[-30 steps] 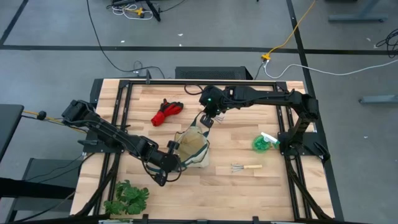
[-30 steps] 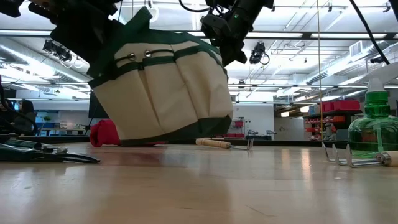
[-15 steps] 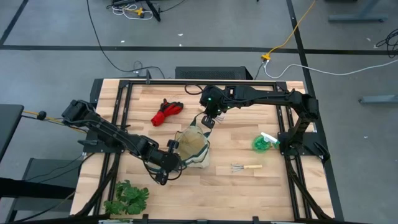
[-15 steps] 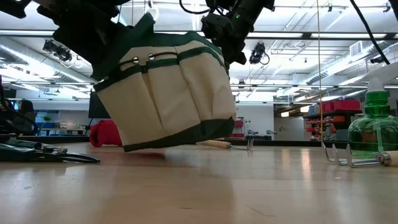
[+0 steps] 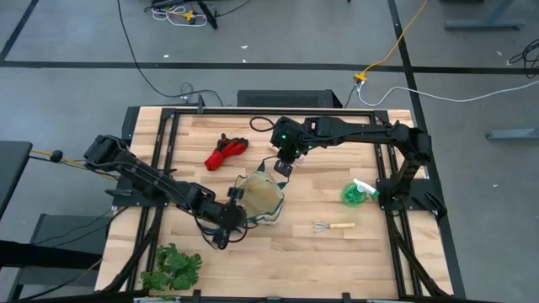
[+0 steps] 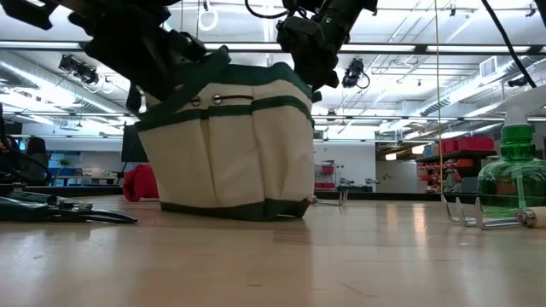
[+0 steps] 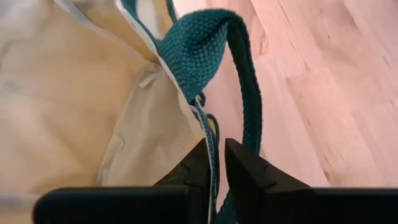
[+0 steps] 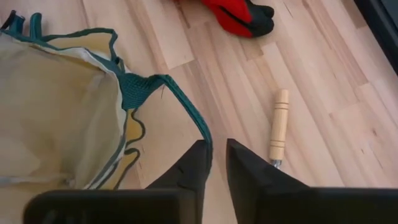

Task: Pick & Place Garden tools in Gardening bag
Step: Prepare the gardening bag, then put the red gloves into the gardening bag

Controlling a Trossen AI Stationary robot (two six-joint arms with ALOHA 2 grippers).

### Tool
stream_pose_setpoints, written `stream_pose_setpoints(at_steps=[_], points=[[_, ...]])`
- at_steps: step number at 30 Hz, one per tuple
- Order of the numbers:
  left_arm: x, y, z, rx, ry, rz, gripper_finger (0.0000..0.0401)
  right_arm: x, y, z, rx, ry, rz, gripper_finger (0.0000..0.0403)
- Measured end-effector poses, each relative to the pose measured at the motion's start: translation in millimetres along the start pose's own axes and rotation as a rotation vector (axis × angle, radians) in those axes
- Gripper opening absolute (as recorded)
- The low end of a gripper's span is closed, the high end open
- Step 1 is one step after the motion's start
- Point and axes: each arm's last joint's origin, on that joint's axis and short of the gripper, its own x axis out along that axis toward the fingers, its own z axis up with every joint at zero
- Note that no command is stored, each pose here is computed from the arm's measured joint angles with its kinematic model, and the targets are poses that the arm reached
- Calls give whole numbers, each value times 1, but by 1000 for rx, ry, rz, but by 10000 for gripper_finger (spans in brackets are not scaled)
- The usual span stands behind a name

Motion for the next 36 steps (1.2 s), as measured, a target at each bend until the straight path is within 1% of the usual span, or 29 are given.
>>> stream_pose_setpoints(at_steps=[4,11,16,23,26,30,36], points=[[0,0,3,-6,-29,1,91,0,0,0,-1,0,1,91],[0,1,3,-5,-30,24,152,0,6,-1,-14,0,10,122],[0,2,4,3,-40,63,178,0,8,-1,-19,1,16,134],[0,2,10,6,-98,63,188,0,8,-1,-22,-1,16,133],[-1,2,10,25,-96,87,188,0,8,-1,-25,-1,16,132],[-6,4,18,25,-101,105,188,0,8,-1,-25,-1,16,132],[-21,8,29,40,-42,141,188,0,8,-1,-25,-2,15,132]])
